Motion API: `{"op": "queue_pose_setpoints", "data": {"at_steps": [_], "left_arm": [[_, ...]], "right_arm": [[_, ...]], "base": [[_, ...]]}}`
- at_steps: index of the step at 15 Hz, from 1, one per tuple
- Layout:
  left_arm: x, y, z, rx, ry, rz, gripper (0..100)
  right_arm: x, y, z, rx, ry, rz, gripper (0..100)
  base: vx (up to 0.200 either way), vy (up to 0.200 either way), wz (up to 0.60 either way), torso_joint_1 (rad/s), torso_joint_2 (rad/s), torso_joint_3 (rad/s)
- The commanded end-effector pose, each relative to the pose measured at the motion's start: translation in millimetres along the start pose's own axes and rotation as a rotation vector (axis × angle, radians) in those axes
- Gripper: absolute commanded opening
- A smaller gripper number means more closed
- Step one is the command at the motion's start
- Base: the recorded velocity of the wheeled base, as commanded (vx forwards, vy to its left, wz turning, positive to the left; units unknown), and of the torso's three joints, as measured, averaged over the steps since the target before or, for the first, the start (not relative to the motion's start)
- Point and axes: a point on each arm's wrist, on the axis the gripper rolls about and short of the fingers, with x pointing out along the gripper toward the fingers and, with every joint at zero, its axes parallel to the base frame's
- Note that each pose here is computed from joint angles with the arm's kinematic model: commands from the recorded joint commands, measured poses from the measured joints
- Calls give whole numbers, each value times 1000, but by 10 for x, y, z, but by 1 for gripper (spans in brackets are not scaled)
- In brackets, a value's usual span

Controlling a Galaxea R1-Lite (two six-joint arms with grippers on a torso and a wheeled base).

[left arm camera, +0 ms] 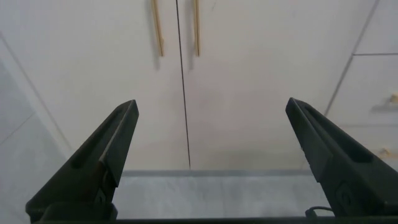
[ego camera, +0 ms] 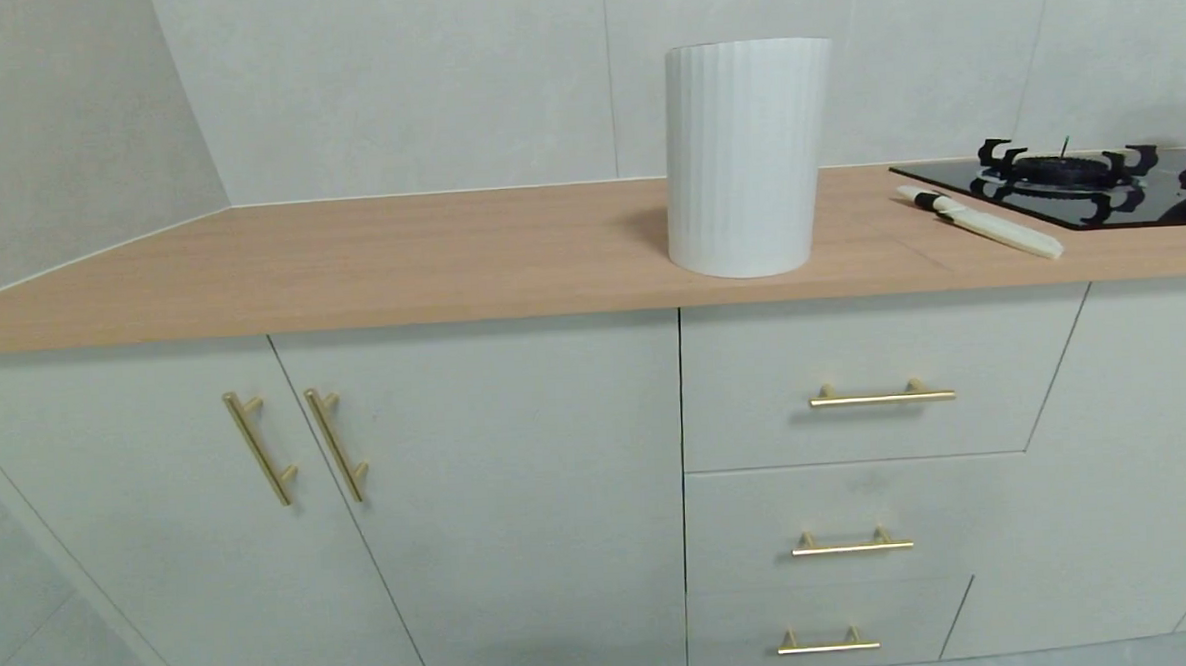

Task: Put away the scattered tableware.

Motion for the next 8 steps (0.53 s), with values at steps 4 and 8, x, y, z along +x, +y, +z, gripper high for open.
{"op": "queue_pose_setpoints", "data": {"at_steps": [4,8], "left_arm": [[0,0,-1,0,1,1,100],[0,0,-1,0,1,1,100]], "right_arm": [[1,0,1,0,2,1,100],[1,0,1,0,2,1,100]], "base": [[200,0,0,1,2,-1],[200,0,0,1,1,6]]}}
